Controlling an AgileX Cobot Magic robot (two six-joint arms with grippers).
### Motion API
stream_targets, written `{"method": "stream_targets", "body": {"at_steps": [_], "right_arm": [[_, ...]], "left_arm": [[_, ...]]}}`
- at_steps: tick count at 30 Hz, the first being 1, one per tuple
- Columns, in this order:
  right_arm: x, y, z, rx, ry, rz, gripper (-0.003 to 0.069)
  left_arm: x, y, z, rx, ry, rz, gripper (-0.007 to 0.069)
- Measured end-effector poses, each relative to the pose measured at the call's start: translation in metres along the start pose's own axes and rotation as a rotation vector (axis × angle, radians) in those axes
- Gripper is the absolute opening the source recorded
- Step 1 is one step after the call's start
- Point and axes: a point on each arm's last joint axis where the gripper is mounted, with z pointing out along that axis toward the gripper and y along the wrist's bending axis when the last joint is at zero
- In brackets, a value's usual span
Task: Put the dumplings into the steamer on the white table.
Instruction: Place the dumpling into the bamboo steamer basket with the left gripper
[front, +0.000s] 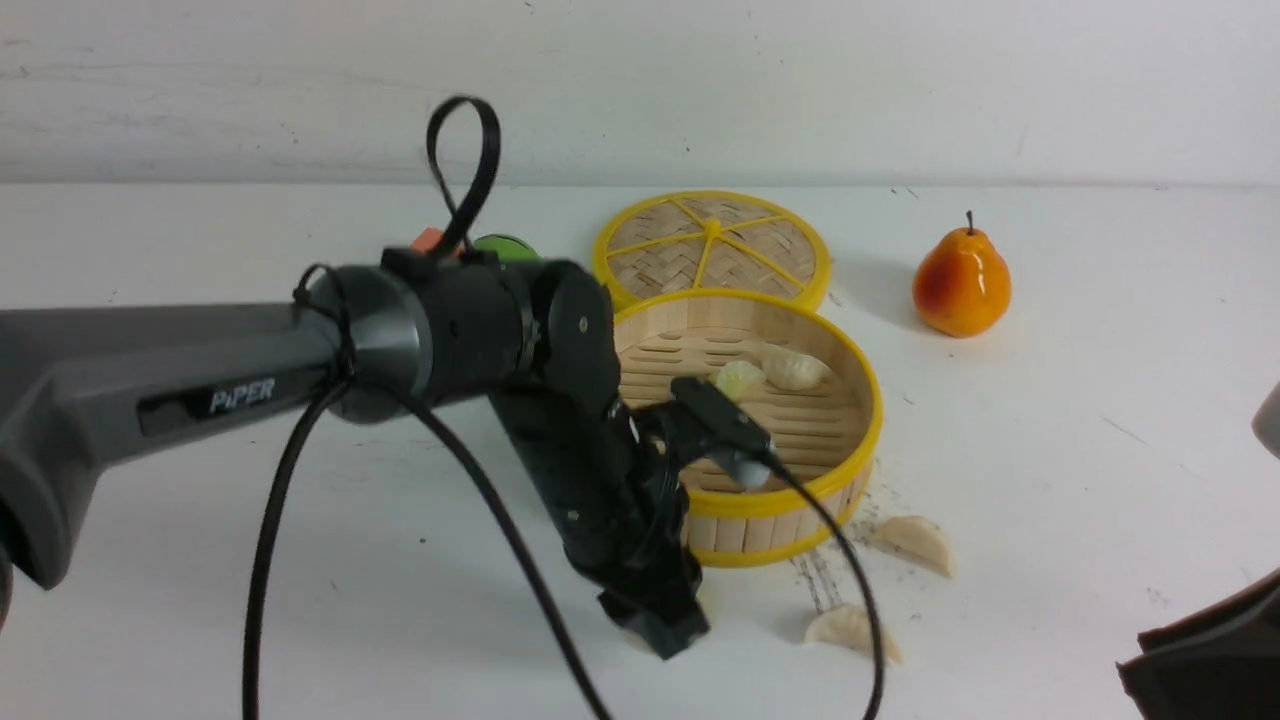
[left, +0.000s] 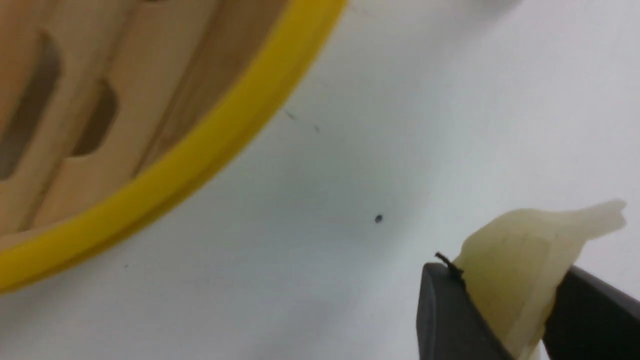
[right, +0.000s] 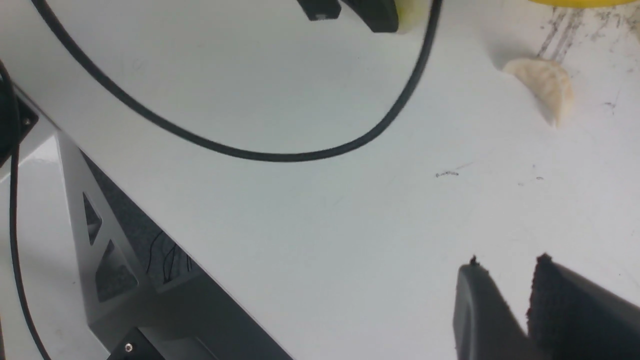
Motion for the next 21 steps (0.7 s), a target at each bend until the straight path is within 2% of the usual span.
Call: {"method": "stream_targets", "body": {"at_steps": [3, 8, 12, 16, 21], "right_arm": [[0.0, 0.0, 0.0, 0.001, -0.003, 0.0, 0.0165], [0.0, 0.0, 0.0, 0.002, -0.004, 0.0, 0.0167], [-0.001, -0.001, 0.0, 0.006, -0.015, 0.0, 0.0167], [-0.002, -0.001, 0.0, 0.011, -0.026, 0.0, 0.017], [-0.003, -0.001, 0.0, 0.015, -0.034, -0.012, 0.0174]], "left_arm": [[-0.023, -0.002, -0.033, -0.014, -0.07, -0.107, 0.0237], [-0.052, 0.0, -0.081, -0.099, -0.217, -0.24, 0.0237], [-0.066, 0.016, -0.103, -0.174, -0.335, -0.434, 0.0237], [-0.068, 0.053, -0.096, -0.205, -0.379, -0.621, 0.0237], [-0.062, 0.09, -0.064, -0.214, -0.333, -0.73, 0.0237]]}}
